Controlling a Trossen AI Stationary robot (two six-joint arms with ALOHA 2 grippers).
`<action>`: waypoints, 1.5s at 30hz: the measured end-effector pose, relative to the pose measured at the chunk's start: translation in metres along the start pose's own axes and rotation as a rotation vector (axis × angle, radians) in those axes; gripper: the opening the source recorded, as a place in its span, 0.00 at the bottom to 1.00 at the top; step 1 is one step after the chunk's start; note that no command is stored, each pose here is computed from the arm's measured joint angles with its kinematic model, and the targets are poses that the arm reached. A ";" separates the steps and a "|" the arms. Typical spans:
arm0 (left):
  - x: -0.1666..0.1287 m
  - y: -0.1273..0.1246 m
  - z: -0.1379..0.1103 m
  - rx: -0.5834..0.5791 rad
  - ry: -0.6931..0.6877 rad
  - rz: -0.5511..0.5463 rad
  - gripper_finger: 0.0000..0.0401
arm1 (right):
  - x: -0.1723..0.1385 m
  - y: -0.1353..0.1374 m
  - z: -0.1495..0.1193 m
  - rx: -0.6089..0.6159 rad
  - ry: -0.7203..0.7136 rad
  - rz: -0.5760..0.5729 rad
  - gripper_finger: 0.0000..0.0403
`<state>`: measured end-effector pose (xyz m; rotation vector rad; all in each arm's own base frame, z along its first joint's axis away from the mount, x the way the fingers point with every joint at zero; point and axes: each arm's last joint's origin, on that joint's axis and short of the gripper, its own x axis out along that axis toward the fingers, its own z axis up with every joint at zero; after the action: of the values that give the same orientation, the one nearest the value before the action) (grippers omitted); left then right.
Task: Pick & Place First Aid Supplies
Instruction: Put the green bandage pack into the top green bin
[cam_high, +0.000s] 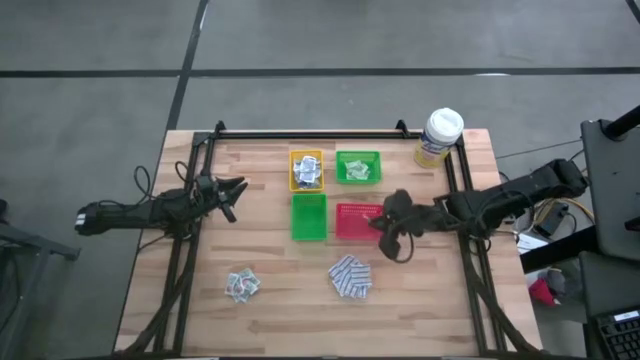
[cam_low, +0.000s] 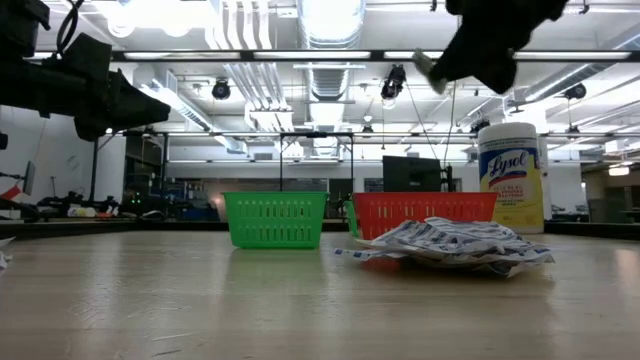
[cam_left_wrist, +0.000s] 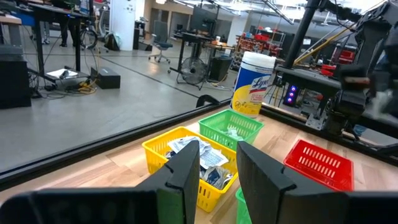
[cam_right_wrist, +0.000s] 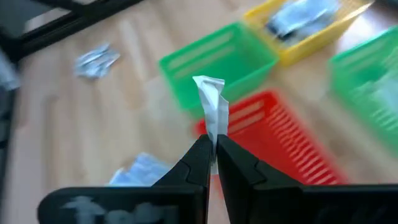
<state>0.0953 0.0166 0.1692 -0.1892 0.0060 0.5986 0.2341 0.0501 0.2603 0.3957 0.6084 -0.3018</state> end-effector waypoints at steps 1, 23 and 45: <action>0.000 0.000 0.000 0.000 0.000 0.000 0.27 | 0.002 -0.003 0.004 -0.016 -0.017 -0.029 0.07; 0.001 0.000 -0.001 -0.006 0.013 0.003 0.27 | 0.060 -0.100 0.083 -0.331 0.222 -0.498 0.07; 0.001 0.000 -0.001 0.012 0.015 0.003 0.27 | 0.150 -0.189 0.097 -0.309 0.659 -0.287 0.07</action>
<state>0.0965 0.0166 0.1678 -0.1820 0.0239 0.6004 0.3259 -0.1834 0.1917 0.0975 1.3460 -0.3445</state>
